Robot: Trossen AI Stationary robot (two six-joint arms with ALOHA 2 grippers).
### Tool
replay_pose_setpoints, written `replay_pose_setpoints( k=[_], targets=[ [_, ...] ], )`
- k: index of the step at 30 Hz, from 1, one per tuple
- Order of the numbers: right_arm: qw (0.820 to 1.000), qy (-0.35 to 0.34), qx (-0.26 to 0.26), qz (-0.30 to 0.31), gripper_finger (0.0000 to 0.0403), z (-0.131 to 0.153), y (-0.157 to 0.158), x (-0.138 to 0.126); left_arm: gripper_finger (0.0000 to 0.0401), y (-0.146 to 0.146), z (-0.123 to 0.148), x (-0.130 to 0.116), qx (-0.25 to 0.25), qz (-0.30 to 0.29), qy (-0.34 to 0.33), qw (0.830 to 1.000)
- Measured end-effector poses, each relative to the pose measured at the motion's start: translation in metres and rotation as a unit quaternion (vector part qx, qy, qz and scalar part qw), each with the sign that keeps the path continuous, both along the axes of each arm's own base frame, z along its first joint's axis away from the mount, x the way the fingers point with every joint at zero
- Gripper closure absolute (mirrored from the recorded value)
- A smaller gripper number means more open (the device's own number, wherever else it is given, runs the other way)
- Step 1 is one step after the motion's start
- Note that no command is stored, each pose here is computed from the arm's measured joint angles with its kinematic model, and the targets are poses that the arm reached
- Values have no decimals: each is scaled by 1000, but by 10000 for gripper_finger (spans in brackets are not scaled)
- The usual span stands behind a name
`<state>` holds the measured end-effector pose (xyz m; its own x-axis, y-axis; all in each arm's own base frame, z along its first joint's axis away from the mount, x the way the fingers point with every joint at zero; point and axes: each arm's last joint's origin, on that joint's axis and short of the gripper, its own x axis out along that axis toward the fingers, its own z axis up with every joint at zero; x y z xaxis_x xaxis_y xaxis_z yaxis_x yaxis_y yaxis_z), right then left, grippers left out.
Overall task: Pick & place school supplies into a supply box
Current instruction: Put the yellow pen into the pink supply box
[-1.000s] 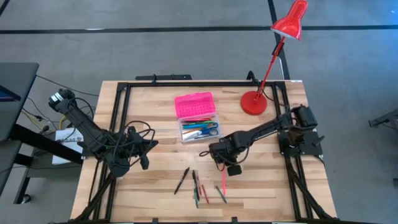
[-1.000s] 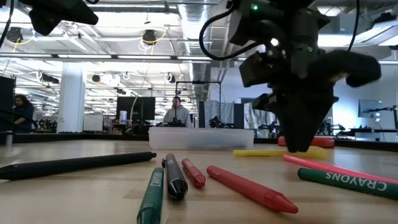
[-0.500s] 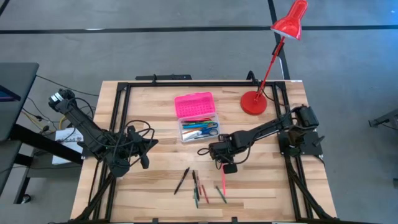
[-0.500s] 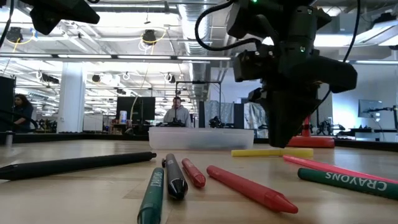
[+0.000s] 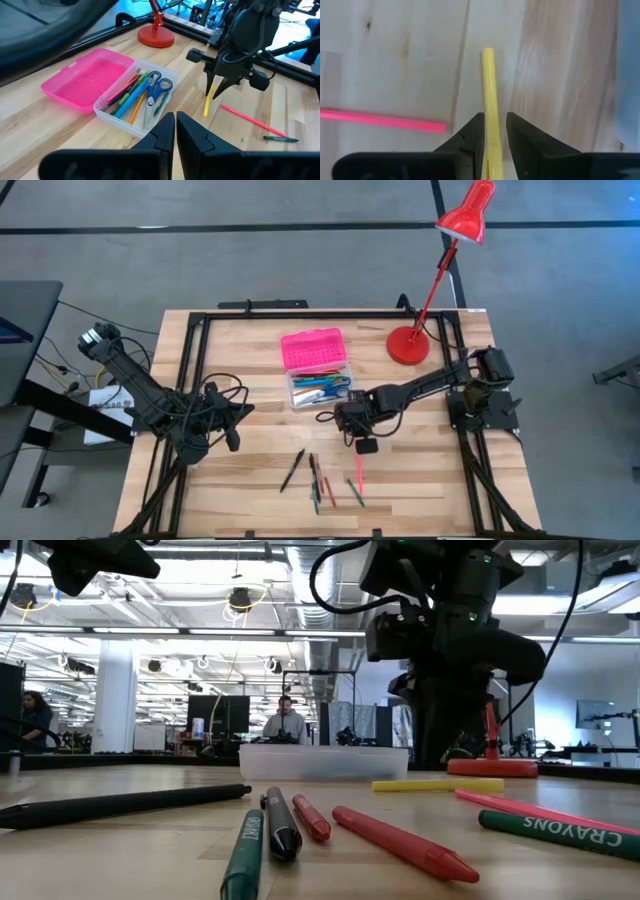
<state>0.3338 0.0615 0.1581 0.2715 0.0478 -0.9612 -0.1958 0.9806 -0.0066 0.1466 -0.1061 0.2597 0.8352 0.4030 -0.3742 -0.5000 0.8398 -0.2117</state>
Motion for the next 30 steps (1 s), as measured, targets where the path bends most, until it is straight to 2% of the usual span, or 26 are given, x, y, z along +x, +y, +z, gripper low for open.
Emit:
replay_pose_setpoints(
  k=[12,20,30],
  targets=[
    [1000,0,-4,22,329,-3,0,-1,391,0,0,0,-2,1,-1,1000],
    [1000,26,-3,6,329,-22,0,-16,391,0,0,0,-1,1,0,1000],
    [1000,23,-7,-11,332,-25,-2,-18,391,1,-1,-1,5,5,2,1000]
  ],
)
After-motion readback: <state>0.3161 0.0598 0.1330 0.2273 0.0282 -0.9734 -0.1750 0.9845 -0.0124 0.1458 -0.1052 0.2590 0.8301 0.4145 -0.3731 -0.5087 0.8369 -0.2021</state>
